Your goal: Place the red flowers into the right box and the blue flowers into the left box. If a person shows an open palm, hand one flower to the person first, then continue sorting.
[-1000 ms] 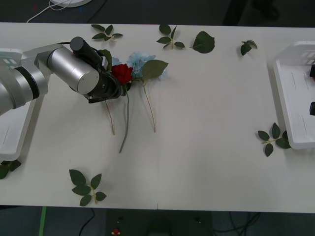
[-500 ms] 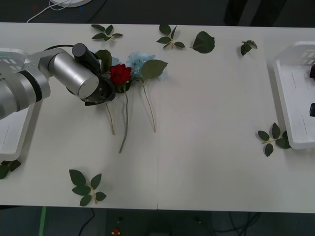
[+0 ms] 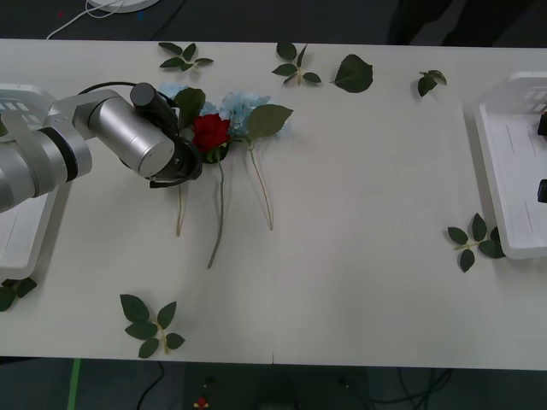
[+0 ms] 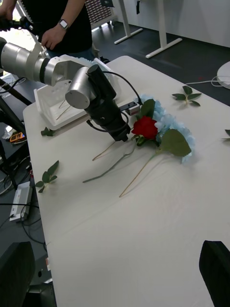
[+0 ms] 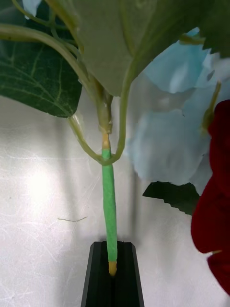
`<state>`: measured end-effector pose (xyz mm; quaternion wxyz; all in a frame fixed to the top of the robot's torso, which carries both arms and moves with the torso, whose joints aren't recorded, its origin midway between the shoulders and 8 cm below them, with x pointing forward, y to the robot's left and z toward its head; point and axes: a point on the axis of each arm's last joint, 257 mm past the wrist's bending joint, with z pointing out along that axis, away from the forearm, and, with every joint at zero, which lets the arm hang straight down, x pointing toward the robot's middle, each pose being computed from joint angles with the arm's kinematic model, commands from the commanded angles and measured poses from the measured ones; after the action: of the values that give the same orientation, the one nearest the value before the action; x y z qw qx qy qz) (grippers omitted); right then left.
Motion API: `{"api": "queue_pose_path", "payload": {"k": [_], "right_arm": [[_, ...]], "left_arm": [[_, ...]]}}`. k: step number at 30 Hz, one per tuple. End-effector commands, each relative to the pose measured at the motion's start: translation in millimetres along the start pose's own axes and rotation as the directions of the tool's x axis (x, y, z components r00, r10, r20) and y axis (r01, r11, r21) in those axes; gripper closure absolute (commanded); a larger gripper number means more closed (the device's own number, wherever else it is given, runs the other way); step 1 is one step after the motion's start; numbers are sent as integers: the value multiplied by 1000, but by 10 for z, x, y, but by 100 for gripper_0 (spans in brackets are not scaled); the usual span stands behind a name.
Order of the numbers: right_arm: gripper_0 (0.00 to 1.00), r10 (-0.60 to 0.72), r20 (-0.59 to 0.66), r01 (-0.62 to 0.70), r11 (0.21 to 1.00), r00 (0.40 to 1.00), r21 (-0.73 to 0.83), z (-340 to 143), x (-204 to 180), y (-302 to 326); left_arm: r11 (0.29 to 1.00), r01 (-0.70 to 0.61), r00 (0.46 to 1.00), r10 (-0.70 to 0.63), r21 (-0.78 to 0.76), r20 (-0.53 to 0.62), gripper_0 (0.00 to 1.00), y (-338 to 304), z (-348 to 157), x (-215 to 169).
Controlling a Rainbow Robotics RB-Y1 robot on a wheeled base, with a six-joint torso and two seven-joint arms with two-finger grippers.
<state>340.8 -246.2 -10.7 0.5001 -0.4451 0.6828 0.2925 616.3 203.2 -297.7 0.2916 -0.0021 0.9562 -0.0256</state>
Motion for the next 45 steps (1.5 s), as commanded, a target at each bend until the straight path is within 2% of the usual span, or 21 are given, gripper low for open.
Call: {"api": "queue_pose_path", "payload": {"k": [1,5,13,18,23,32,45], "right_arm": [[0,-37,-25,37,999,999,2,-69,-22,-4],[0,-37,-25,37,999,999,2,-69,-22,-4],[0,-37,-25,37,999,999,2,-69,-22,-4],[0,-37,-25,37,999,999,2,-69,-22,-4],[0,-37,-25,37,999,999,2,-69,-22,-4],[0,-37,-25,37,999,999,2,-69,-22,-4],[0,-37,-25,37,999,999,2,-69,-22,-4]], "left_arm": [[999,-34,996,32,24,83,100,-207,-177,-429],[1000,-11,992,9,16,126,100,-88,-317,-692],[999,-33,984,39,-35,176,100,460,-1044,-1433],[996,-78,980,86,-49,180,100,705,-1446,-1657],[983,-103,971,133,-154,200,100,1422,-2034,-1765],[969,-108,937,174,-223,304,100,2743,-2882,-1547],[953,-143,919,228,-269,320,100,3827,-3041,-731]]}}
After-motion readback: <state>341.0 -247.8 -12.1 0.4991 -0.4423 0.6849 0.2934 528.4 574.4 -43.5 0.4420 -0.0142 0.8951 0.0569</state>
